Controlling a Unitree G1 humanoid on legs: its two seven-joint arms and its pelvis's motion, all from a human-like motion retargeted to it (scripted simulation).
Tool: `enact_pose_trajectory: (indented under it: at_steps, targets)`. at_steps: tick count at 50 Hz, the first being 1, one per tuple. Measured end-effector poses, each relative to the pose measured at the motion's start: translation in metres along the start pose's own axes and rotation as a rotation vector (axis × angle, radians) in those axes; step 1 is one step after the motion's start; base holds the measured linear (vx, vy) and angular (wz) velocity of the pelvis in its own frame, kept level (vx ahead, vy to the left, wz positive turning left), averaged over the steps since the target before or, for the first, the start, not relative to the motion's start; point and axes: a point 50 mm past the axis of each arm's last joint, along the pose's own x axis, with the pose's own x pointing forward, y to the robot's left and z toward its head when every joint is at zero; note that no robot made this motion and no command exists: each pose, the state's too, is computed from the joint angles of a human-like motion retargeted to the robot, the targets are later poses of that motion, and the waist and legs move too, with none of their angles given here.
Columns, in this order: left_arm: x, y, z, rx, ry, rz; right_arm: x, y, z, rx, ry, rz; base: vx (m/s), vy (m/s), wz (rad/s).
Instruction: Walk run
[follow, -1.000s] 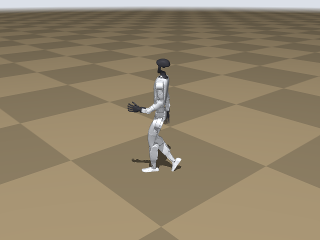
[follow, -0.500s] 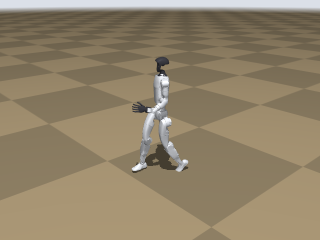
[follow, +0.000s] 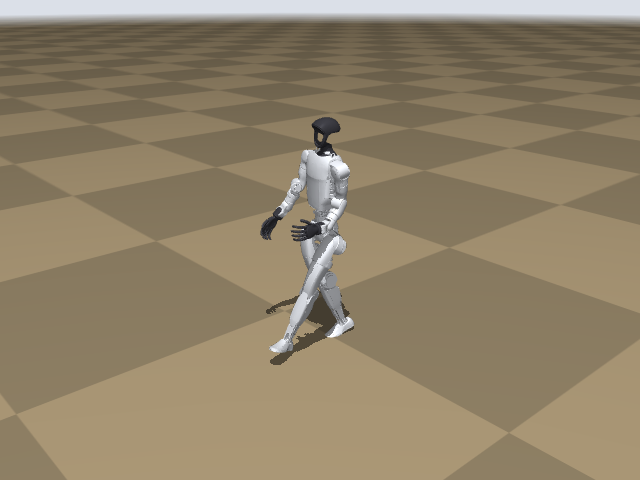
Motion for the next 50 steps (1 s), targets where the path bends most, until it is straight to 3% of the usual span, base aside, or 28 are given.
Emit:
enact_pose_trajectory:
  at_steps: [10, 20, 30, 41, 50]
  targets:
    - [0.022, 0.0, 0.007, 0.013, -0.045, -0.012, -0.044, 0.044, -0.094, -0.072, 0.348, 0.082, 1.1, -0.07, 0.37]
    - [0.058, -0.035, 0.038, 0.014, -0.217, -0.196, -0.141, 0.102, -0.187, -0.014, 0.692, 0.205, 0.85, 0.07, 1.46]
    - [0.064, -0.042, 0.05, 0.006, -0.286, -0.256, -0.193, 0.126, -0.217, -0.059, 0.895, 0.337, 0.82, -0.23, 0.98]
    - [0.033, -0.043, 0.02, -0.003, -0.136, -0.233, -0.147, 0.087, -0.196, 0.123, 0.803, 0.089, 0.99, -0.25, 0.99]
    - [0.022, -0.037, 0.014, 0.004, -0.104, -0.209, -0.044, 0.043, -0.096, 0.057, 0.396, 0.04, 0.77, -0.37, 0.01]
